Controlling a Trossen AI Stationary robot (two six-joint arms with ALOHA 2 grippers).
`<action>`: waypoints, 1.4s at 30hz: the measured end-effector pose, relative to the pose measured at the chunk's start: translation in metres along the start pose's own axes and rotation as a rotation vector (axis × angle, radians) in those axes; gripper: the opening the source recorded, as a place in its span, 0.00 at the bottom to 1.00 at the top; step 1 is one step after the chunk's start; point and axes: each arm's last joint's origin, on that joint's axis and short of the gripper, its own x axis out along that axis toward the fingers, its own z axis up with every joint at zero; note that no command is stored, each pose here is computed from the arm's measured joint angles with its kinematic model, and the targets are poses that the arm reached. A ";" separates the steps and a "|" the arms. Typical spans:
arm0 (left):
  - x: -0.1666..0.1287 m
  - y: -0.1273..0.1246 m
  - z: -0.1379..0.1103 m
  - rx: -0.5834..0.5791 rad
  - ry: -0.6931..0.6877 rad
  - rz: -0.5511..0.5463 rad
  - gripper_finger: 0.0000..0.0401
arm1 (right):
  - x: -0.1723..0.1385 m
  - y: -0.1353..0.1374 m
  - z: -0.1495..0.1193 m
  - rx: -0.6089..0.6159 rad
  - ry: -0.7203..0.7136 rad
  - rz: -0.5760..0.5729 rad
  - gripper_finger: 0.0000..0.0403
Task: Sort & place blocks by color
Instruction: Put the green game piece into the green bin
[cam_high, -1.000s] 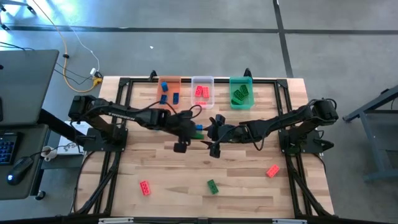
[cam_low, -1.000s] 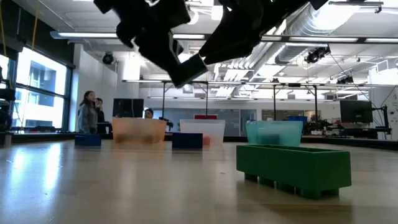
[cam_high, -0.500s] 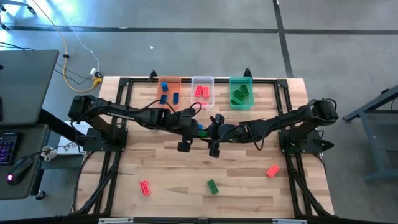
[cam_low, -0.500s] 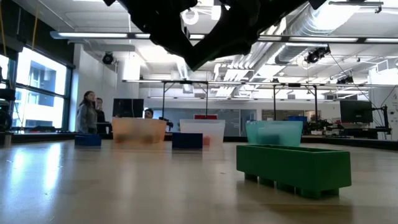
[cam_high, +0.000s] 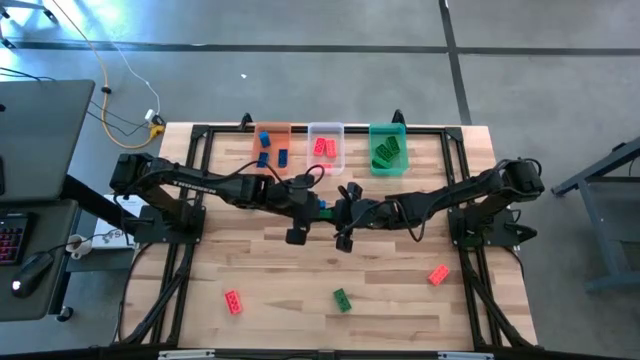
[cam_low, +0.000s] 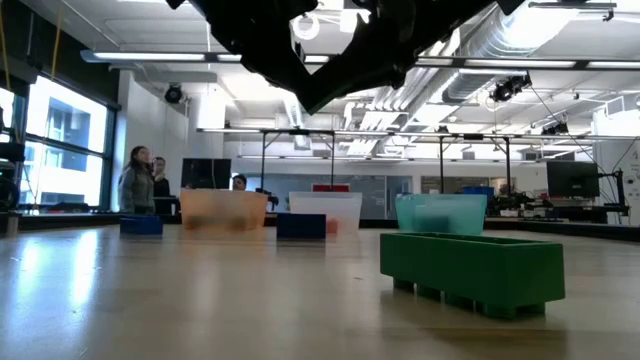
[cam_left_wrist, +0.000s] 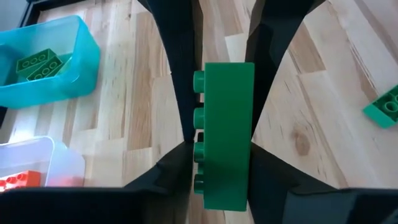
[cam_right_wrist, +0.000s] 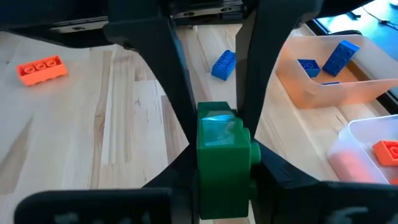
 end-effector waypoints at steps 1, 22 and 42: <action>0.000 0.000 0.000 0.000 0.000 0.000 0.30 | 0.000 0.000 0.000 0.002 0.002 -0.001 0.17; -0.006 -0.003 -0.031 -0.084 0.349 0.174 0.58 | -0.002 -0.027 -0.027 0.021 0.259 -0.295 0.17; -0.026 -0.086 -0.072 -0.056 0.641 0.021 0.58 | -0.005 -0.118 -0.046 0.079 0.485 -0.751 0.17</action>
